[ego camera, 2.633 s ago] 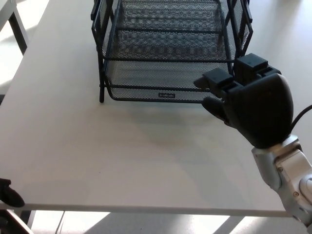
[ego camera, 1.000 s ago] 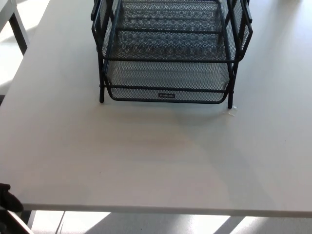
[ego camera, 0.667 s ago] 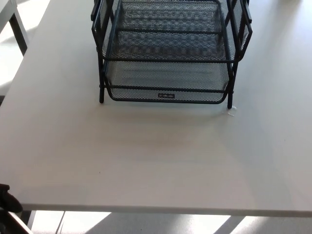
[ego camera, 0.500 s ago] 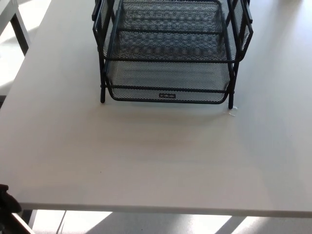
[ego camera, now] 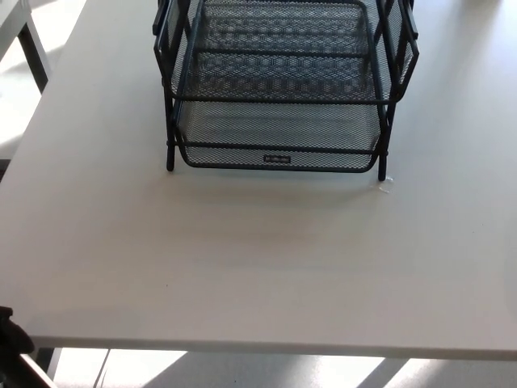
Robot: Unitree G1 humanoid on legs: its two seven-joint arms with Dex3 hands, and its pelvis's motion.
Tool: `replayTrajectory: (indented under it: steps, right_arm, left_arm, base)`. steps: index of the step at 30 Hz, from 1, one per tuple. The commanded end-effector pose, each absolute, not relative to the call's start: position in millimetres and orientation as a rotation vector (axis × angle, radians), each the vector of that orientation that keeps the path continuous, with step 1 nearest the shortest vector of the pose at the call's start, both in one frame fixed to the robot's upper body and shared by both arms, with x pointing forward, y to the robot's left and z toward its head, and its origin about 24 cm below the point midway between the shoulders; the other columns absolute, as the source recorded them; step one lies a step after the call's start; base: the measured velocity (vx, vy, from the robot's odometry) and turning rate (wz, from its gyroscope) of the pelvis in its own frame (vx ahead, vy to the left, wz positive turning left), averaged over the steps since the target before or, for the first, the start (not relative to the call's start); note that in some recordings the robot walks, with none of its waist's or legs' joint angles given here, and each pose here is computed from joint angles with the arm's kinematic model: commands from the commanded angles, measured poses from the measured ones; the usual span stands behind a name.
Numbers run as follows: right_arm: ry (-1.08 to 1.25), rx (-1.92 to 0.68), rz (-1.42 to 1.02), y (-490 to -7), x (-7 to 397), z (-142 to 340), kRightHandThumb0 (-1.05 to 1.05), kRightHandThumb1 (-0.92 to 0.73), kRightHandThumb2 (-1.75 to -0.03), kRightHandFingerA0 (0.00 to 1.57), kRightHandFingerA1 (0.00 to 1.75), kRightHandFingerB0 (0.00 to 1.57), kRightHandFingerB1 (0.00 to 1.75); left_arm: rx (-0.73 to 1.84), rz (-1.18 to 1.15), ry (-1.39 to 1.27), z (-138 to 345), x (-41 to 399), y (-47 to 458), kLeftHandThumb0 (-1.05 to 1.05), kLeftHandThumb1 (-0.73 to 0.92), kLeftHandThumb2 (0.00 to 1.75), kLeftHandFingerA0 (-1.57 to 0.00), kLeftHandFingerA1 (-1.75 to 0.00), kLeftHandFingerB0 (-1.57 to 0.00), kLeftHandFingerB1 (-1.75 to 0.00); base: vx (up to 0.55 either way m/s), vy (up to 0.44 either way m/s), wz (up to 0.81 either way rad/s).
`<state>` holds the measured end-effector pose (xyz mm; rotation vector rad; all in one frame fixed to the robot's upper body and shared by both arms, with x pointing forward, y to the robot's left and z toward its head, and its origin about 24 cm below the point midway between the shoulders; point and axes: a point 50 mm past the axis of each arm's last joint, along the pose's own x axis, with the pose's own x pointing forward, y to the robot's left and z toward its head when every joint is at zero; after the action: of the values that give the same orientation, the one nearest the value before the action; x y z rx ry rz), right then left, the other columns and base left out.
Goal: The robot uses its right hand to grab the drawer kept on the middle of the desk and pull it out towards the robot
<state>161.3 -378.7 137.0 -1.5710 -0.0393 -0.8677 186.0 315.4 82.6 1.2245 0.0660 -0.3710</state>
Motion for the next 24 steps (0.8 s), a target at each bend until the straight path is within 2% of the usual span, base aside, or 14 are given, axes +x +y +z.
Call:
replayTrajectory:
  steps: [1,7,8,9,11,14,17,18,19,20,21,22,23,24]
  right_arm:
    - [0.125,-1.549,-0.903,-398.0,144.5,107.4,-0.62,-0.59,-0.58,0.19,0.74,0.32,0.37]
    - [0.269,-1.459,-0.878,-412.9,132.3,65.0,-0.57,-0.55,-0.56,0.23,0.78,0.42,0.33]
    - [0.303,-1.406,-0.859,-412.6,130.1,57.9,-0.59,-0.44,-0.79,0.22,0.69,0.33,0.46]
    - [0.309,-1.373,-0.847,-411.5,129.3,55.7,-0.5,-0.56,-0.57,0.14,0.77,0.38,0.34]
    - [0.347,-1.348,-0.835,-408.4,127.0,48.7,-0.57,-0.43,-0.76,0.21,0.7,0.32,0.45]
    - [0.382,-1.354,-0.825,-407.6,126.2,45.2,-0.57,-0.43,-0.76,0.21,0.7,0.32,0.45]
    - [0.48,-1.429,-0.788,-407.8,123.7,32.8,-0.58,-0.58,-0.57,0.31,0.89,0.4,0.34]
    - [0.485,-1.427,-0.784,-406.8,122.6,29.1,-0.65,-0.46,-0.85,0.38,0.75,0.31,0.45]
    - [0.488,-1.426,-0.782,-406.3,122.2,27.5,-0.65,-0.46,-0.85,0.38,0.75,0.31,0.45]
    - [0.49,-1.422,-0.765,-404.7,120.9,24.8,-0.57,-0.58,-0.58,0.29,0.78,0.42,0.33]
    - [0.493,-1.419,-0.756,-403.7,119.6,21.6,-0.63,-0.45,-0.85,0.39,0.75,0.31,0.46]
    - [0.512,-1.412,-0.745,-403.5,119.0,18.4,-0.61,-0.46,-0.87,0.38,0.75,0.29,0.46]
    - [0.52,-1.409,-0.741,-403.5,118.9,17.3,-0.61,-0.46,-0.87,0.38,0.75,0.29,0.46]
    - [0.534,-1.404,-0.731,-404.0,118.9,15.5,-0.58,-0.59,-0.58,0.29,0.73,0.39,0.32]
  left_arm:
    - [1.259,-0.387,0.078,83.5,186.0,317.8,-0.29,0.57,0.57,-0.77,-0.84,-0.8,-0.55]
    - [1.247,-0.38,0.077,82.5,185.3,318.4,-0.27,0.55,0.57,-0.78,-0.85,-0.81,-0.55]
    - [1.245,-0.38,0.08,82.5,185.6,318.4,-0.28,0.56,0.57,-0.78,-0.85,-0.8,-0.55]
    - [1.244,-0.378,0.079,82.4,185.6,318.1,-0.28,0.55,0.57,-0.79,-0.86,-0.81,-0.56]
    - [1.245,-0.381,0.068,82.7,185.5,317.1,-0.3,0.56,0.57,-0.78,-0.87,-0.8,-0.56]
    - [1.245,-0.381,0.068,82.9,185.7,316.9,-0.3,0.56,0.57,-0.78,-0.87,-0.8,-0.56]
    - [1.24,-0.38,0.071,81.9,185.6,317.6,-0.28,0.55,0.57,-0.79,-0.86,-0.81,-0.55]
    - [1.241,-0.378,0.061,82.1,185.5,317.3,-0.27,0.54,0.57,-0.81,-0.86,-0.81,-0.56]
    - [1.241,-0.377,0.057,82.2,185.4,317.2,-0.27,0.54,0.57,-0.81,-0.86,-0.81,-0.56]
    - [1.245,-0.378,0.066,82.4,185.4,317.1,-0.28,0.55,0.57,-0.79,-0.86,-0.8,-0.55]
    - [1.247,-0.379,0.068,82.3,185.6,317.3,-0.28,0.55,0.57,-0.8,-0.87,-0.8,-0.55]
    - [1.246,-0.378,0.068,82.0,185.6,317.6,-0.29,0.55,0.57,-0.79,-0.86,-0.8,-0.55]
    - [1.245,-0.378,0.069,81.9,185.6,317.8,-0.29,0.55,0.57,-0.79,-0.86,-0.8,-0.55]
    - [1.247,-0.378,0.068,81.9,185.7,317.8,-0.28,0.55,0.57,-0.79,-0.85,-0.8,-0.55]
  base:
    - [0.0,0.0,0.0]
    - [0.0,0.0,0.0]
    - [0.0,0.0,0.0]
    - [0.0,0.0,0.0]
    - [0.0,0.0,0.0]
    - [0.0,0.0,0.0]
    - [0.0,0.0,0.0]
    - [0.0,0.0,0.0]
    - [0.0,0.0,0.0]
    - [0.0,0.0,0.0]
    - [0.0,0.0,0.0]
    - [0.0,0.0,0.0]
    - [0.0,0.0,0.0]
    - [0.0,0.0,0.0]
